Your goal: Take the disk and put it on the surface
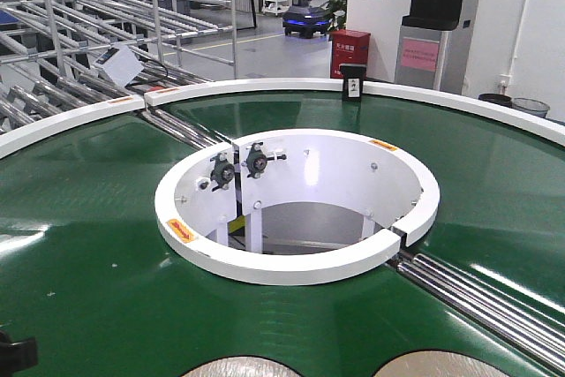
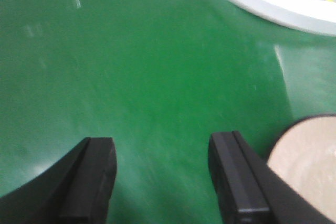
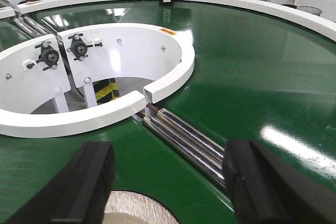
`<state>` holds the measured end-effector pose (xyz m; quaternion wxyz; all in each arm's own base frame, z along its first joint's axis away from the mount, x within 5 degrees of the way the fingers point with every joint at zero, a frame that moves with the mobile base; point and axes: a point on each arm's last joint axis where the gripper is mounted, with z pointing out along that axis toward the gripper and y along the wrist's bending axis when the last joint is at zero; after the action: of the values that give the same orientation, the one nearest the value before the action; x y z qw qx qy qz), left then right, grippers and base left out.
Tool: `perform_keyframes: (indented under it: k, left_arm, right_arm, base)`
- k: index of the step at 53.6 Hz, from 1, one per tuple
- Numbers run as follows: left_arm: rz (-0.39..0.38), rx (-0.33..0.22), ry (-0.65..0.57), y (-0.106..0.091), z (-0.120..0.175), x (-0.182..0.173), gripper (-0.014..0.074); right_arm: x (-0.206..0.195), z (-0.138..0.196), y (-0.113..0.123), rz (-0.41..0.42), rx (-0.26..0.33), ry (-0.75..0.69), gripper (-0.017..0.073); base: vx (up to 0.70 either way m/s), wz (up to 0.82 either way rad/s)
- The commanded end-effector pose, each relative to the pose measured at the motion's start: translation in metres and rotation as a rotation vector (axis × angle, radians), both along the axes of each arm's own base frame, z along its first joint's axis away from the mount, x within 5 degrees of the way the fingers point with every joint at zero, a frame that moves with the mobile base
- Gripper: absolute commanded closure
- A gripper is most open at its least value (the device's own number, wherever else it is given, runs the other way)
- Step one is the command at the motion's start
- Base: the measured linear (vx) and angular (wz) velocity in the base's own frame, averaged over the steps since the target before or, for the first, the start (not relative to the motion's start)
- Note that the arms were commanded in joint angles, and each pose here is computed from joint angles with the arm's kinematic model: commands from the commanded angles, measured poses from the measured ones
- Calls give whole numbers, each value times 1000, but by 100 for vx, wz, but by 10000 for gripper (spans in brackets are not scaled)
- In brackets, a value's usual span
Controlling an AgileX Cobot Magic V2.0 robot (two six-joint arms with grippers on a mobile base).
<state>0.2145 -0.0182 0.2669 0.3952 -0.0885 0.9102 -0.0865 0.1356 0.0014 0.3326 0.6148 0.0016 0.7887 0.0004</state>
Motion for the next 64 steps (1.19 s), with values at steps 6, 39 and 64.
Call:
perform_keyframes:
  k: [6, 39, 64]
  left_arm:
    - [-43, -132, 36, -13, -5, 15, 92]
    - [-400, -417, 278, -54, -83, 51, 109]
    - [-447, -624, 326, -68, -109, 60, 110]
  right_arm:
    - [1, 17, 1, 10, -8, -99, 47]
    - [1, 13, 0, 5, -12, -57, 47]
    - [1, 13, 0, 4, -12, -57, 47]
  base:
    - [0, 0]
    - [0, 0]
    - [0, 0]
